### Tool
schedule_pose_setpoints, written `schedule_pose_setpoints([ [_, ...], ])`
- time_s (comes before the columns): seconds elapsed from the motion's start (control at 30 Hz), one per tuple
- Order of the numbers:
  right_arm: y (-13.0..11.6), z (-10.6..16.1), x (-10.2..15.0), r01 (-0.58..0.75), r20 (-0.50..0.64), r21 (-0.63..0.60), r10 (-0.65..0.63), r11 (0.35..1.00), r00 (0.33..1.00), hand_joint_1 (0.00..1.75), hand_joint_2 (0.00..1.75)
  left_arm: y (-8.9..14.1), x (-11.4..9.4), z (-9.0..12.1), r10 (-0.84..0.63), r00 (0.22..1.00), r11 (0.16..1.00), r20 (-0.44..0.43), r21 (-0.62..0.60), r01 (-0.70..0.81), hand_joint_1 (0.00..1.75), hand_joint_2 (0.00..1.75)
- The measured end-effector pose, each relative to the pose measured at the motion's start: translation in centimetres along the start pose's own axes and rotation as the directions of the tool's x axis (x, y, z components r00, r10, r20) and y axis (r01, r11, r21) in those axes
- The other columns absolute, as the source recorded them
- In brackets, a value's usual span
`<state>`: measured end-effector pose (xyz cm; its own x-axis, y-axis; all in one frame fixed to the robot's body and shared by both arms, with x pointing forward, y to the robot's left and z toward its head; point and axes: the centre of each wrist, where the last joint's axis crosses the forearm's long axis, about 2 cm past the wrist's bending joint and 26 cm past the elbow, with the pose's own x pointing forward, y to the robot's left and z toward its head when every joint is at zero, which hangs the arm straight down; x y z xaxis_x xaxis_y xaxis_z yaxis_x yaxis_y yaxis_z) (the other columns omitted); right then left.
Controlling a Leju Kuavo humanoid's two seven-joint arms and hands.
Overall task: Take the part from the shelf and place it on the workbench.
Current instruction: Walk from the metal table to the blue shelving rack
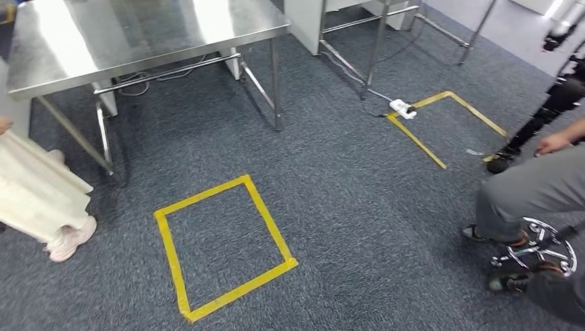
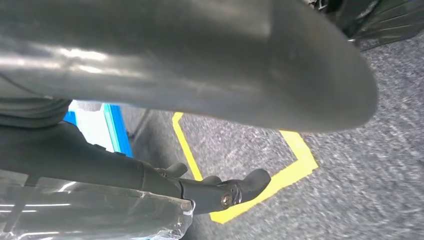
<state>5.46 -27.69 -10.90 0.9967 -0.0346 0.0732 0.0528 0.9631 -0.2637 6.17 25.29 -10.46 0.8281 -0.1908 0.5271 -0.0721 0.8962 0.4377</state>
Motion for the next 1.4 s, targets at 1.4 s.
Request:
schedule_pose_setpoints([
  [1.4,-0.14,-0.07,-0.4,-0.003,-0.007,0.0,0.003,1.0,1.0,0.0,0.0,-0.09,0.26,-0.07,-0.003,1.0,1.0,0.016,-0.002,0.003,0.0,0.0],
])
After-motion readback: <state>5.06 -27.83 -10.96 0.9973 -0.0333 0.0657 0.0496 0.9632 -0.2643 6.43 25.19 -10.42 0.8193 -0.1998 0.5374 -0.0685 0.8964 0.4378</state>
